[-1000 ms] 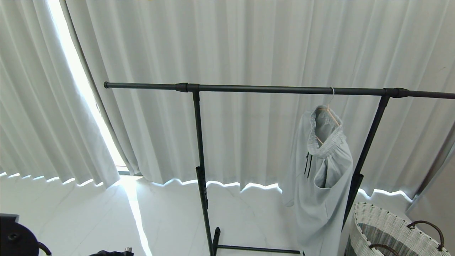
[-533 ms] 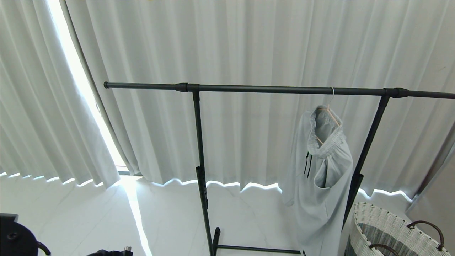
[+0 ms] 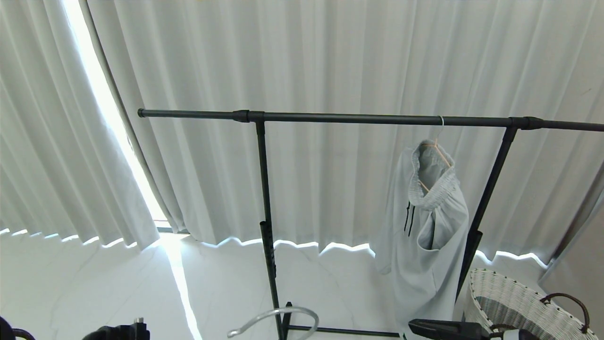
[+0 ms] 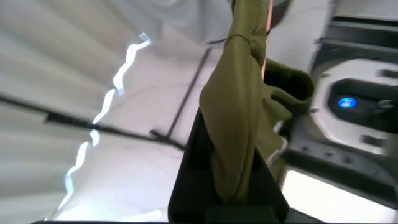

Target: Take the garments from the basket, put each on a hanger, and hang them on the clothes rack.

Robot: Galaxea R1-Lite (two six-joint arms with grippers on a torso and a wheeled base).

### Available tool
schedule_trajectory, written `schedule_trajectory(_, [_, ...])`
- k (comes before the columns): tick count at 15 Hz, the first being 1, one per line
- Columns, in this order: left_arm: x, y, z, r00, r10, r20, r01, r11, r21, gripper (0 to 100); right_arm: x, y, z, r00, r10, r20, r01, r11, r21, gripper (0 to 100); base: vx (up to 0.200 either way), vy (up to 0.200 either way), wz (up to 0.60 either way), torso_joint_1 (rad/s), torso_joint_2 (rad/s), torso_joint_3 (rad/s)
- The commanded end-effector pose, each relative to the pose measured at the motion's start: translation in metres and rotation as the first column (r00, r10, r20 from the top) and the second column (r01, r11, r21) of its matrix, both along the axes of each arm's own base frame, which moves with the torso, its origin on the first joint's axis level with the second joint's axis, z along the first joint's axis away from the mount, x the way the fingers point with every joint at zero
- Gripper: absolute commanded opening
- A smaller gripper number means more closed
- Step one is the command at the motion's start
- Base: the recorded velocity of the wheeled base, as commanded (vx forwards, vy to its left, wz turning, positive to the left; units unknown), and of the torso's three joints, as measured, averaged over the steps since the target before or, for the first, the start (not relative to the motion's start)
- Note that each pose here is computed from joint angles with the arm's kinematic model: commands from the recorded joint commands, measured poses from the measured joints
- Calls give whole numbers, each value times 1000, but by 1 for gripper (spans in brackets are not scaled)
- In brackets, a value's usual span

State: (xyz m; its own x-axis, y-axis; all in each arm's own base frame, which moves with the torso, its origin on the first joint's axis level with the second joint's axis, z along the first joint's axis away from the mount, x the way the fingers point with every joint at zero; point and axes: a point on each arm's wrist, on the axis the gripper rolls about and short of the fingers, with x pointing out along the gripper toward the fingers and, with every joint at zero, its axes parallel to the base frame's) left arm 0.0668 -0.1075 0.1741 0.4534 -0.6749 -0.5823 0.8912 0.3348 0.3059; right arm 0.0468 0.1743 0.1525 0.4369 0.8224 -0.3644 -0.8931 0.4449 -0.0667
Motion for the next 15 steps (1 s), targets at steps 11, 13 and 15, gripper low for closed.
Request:
schedule_trajectory(11, [25,5,49,957,280,75,-250,929,-272,0,44,65,-6,969,-207,-133,209,978,4,100,0,0,0,0,0,0])
schedule_trajectory(13, [27,3,56,955,283,84,-248,924,-291,0,53,88,-12,958,-250,-142,252,968,-4,100,0,0,0,0,0,0])
schedule_trajectory(15, [29,0,58,954,285,90,-247,920,-304,0,59,102,-21,954,-267,-136,266,964,-28,100,0,0,0,0,0,0])
